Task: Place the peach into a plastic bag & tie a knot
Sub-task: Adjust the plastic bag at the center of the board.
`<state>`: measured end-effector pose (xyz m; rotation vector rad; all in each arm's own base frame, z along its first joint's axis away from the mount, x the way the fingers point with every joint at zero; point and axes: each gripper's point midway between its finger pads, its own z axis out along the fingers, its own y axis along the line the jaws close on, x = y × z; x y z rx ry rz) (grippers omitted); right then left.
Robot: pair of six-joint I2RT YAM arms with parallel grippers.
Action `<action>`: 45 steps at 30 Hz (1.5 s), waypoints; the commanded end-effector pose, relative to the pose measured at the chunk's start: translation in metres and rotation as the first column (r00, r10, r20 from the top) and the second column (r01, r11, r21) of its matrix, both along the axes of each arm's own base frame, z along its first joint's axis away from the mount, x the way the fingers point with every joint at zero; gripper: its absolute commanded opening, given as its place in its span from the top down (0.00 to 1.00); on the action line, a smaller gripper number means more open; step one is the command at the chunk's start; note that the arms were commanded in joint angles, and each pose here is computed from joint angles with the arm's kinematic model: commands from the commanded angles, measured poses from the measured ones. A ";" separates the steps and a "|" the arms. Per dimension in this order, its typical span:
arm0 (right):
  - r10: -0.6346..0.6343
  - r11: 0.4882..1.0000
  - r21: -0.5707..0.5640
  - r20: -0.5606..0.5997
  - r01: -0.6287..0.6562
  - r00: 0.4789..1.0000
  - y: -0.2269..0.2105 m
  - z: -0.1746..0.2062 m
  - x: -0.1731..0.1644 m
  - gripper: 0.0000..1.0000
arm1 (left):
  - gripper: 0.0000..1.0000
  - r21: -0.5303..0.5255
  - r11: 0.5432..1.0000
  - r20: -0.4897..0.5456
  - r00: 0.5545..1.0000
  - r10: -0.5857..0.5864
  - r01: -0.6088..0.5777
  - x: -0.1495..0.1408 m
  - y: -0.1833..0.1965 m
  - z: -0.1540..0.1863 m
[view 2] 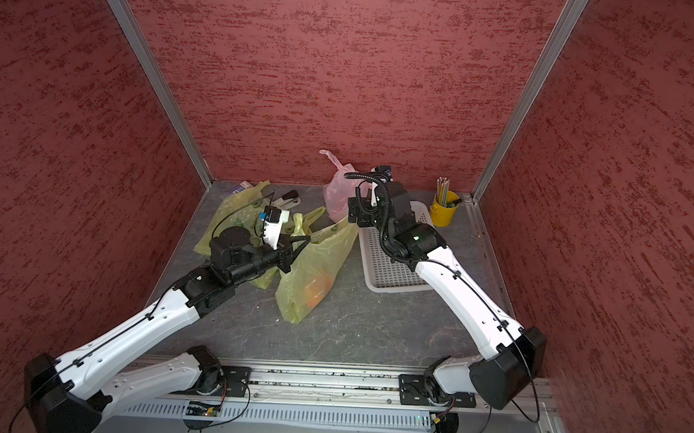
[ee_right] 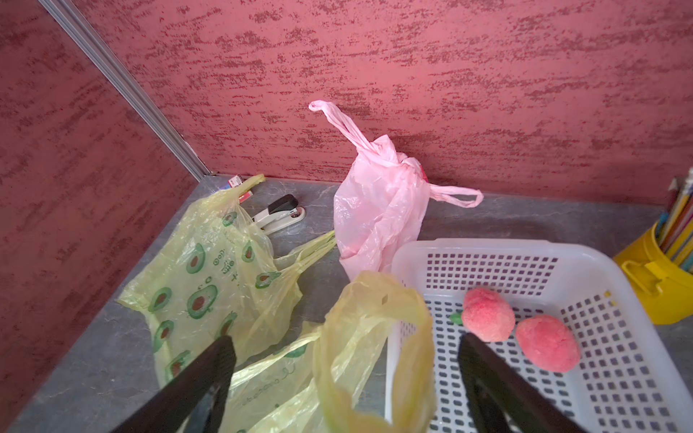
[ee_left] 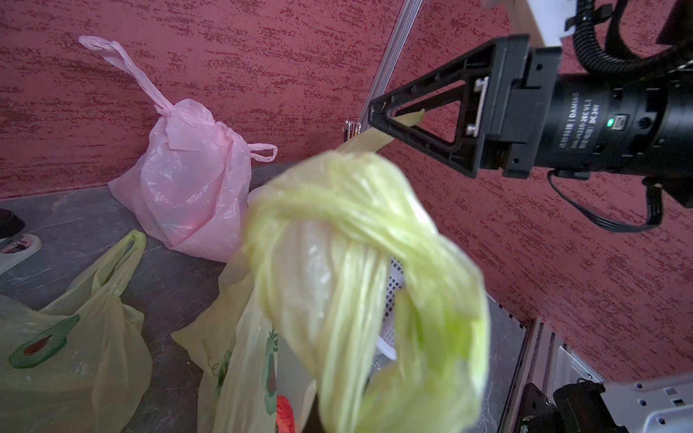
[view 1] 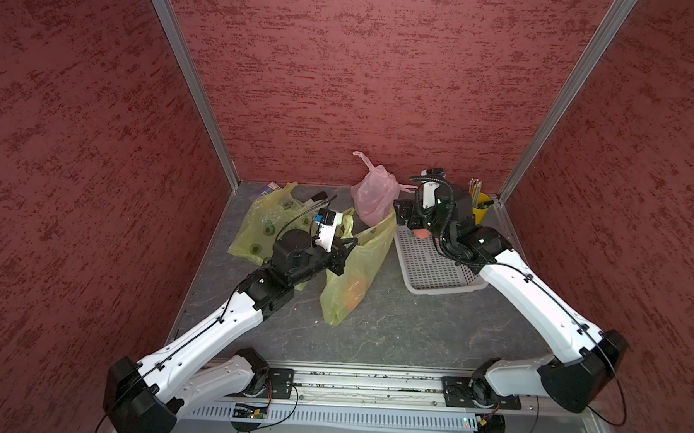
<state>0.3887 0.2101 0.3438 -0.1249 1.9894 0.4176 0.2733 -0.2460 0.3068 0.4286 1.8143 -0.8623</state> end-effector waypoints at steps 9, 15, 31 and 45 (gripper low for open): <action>0.210 0.967 0.116 0.138 -0.227 0.968 0.032 0.062 -0.009 1.00 | 1.00 -0.042 0.997 -0.031 0.998 -0.061 0.060 -0.012 0.014 0.023; 0.381 0.884 0.284 0.024 -0.372 0.924 0.047 0.091 -0.064 1.00 | 1.00 -0.104 0.990 -0.021 0.995 -0.097 0.094 -0.024 0.050 0.066; 0.349 0.902 0.363 -0.291 -0.235 0.891 0.056 0.007 -0.079 1.00 | 1.00 -0.351 0.877 -0.170 0.899 -0.404 0.328 -0.007 0.045 0.053; 0.613 0.695 0.377 0.134 -0.612 0.779 0.111 0.117 -0.071 0.25 | 1.00 -0.344 0.847 -0.235 0.836 -0.495 0.405 -0.007 0.013 0.029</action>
